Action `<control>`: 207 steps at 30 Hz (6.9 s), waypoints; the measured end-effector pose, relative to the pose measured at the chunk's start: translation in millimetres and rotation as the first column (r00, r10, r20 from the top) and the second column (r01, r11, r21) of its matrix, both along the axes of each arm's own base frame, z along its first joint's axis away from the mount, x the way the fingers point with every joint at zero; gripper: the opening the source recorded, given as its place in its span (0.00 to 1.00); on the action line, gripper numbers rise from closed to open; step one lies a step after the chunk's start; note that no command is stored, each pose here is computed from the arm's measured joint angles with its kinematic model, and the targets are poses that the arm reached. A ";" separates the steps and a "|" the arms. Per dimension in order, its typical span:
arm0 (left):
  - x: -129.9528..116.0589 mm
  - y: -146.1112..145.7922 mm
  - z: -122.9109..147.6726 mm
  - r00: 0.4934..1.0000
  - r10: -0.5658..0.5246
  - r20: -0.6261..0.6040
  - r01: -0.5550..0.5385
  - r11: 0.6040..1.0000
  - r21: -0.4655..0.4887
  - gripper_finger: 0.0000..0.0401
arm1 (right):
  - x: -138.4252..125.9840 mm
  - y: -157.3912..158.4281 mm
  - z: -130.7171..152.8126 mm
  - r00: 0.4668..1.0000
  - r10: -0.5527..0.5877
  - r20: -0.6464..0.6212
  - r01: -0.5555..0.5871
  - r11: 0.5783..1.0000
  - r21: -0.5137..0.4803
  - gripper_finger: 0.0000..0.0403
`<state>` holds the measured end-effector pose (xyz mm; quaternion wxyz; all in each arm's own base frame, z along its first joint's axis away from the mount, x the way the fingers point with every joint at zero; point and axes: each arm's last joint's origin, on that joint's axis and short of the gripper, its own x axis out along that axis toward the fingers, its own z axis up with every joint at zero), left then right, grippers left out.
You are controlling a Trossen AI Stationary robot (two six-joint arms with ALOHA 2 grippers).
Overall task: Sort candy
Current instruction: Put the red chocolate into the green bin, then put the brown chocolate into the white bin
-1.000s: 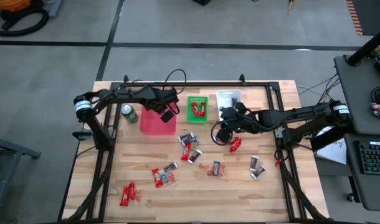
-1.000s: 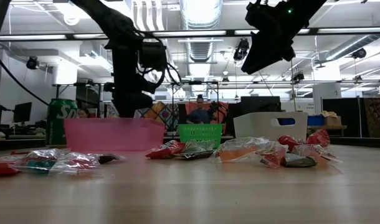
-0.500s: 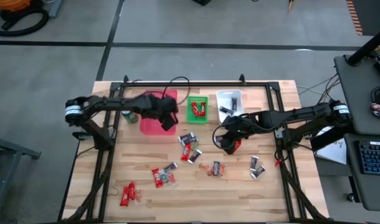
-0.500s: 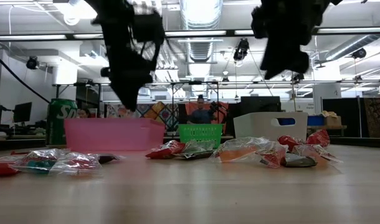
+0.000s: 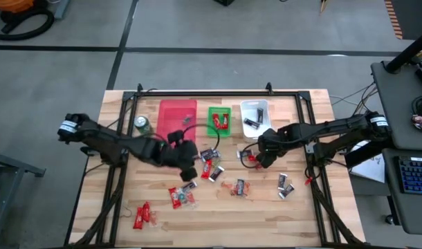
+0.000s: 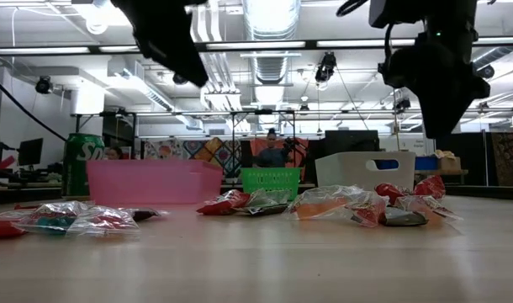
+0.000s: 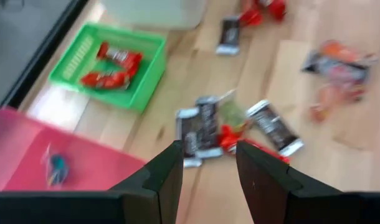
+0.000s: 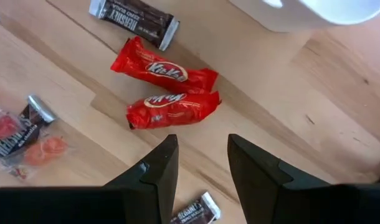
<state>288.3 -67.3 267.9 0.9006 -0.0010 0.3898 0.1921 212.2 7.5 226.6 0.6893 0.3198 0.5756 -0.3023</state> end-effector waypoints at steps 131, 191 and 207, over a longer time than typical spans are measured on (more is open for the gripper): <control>-43.5 -83.1 -96.0 0.999 -0.023 -0.030 0.020 0.997 -0.080 0.33 | 158.9 12.0 18.6 0.541 0.776 0.323 -0.635 0.629 -0.448 0.45; -54.7 -69.0 -144.2 0.994 0.066 0.090 -0.067 0.998 0.009 0.07 | 142.4 33.9 -23.9 0.412 0.787 0.459 -0.567 0.616 -0.547 0.45; -79.5 -84.8 -152.7 0.987 0.050 0.154 -0.057 0.998 0.040 0.11 | 141.7 39.6 -24.0 0.388 0.805 0.448 -0.583 0.591 -0.557 0.45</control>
